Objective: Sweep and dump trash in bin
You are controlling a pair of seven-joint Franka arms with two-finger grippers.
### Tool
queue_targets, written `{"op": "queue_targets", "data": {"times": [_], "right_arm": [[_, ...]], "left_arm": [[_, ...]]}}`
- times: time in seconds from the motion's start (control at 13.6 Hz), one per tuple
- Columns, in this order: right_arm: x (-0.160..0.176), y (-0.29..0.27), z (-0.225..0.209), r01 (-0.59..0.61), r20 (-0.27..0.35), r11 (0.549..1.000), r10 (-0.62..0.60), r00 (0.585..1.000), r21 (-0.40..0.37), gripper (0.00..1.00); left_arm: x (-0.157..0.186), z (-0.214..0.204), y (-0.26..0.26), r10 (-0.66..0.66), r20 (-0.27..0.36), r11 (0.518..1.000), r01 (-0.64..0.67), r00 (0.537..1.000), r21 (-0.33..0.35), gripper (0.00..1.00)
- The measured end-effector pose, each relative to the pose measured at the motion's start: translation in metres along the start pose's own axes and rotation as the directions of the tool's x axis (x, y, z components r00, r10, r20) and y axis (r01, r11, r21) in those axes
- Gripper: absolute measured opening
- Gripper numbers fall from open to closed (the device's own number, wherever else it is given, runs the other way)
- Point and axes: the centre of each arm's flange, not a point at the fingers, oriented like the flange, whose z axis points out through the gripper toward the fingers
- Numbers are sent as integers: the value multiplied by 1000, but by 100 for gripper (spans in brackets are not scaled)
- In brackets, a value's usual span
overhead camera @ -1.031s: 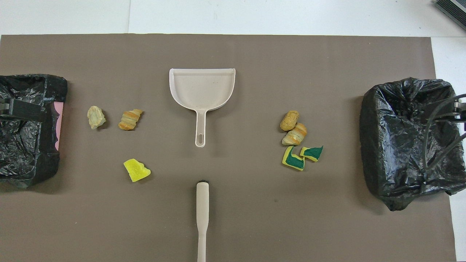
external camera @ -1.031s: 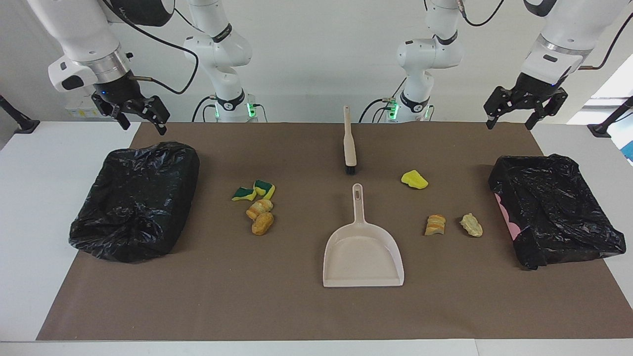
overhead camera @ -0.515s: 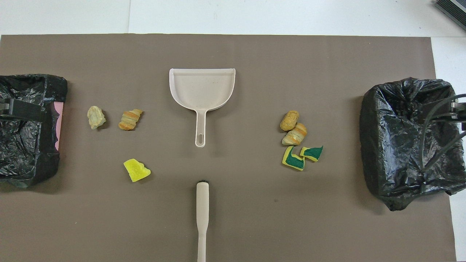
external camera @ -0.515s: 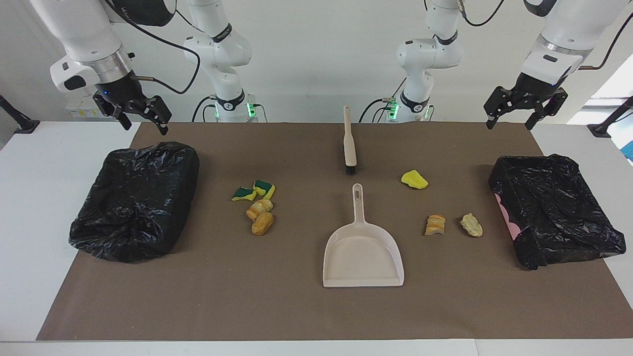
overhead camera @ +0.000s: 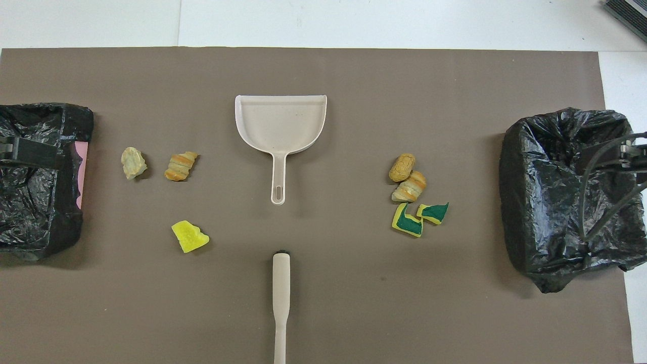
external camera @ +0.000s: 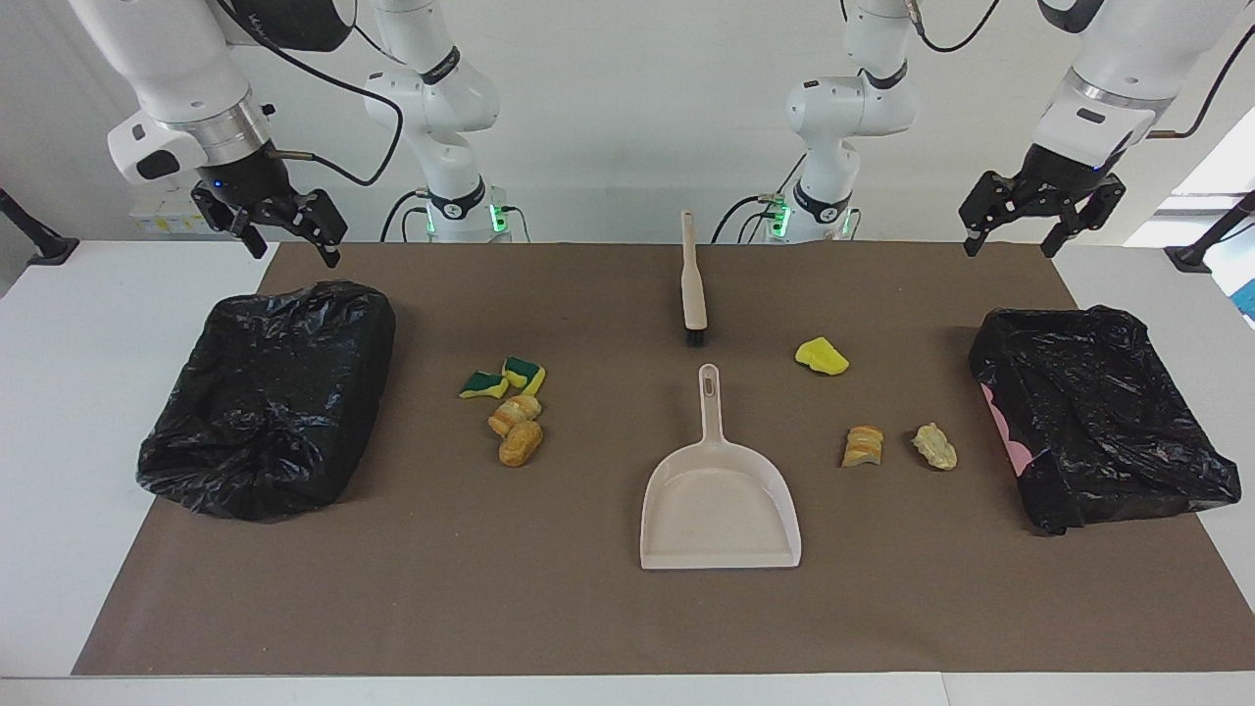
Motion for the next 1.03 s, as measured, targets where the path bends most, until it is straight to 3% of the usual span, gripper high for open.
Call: {"op": "queue_targets", "data": {"times": [0.74, 1.03], "right_arm": [[1, -16, 4, 66, 9, 998, -66, 998, -2, 100], [21, -70, 25, 140, -2, 990, -140, 990, 3, 100]], "left_arm": [[0, 0, 0, 0, 0, 1000, 0, 1000, 0, 100], [0, 0, 0, 0, 0, 1000, 0, 1000, 0, 100]]}}
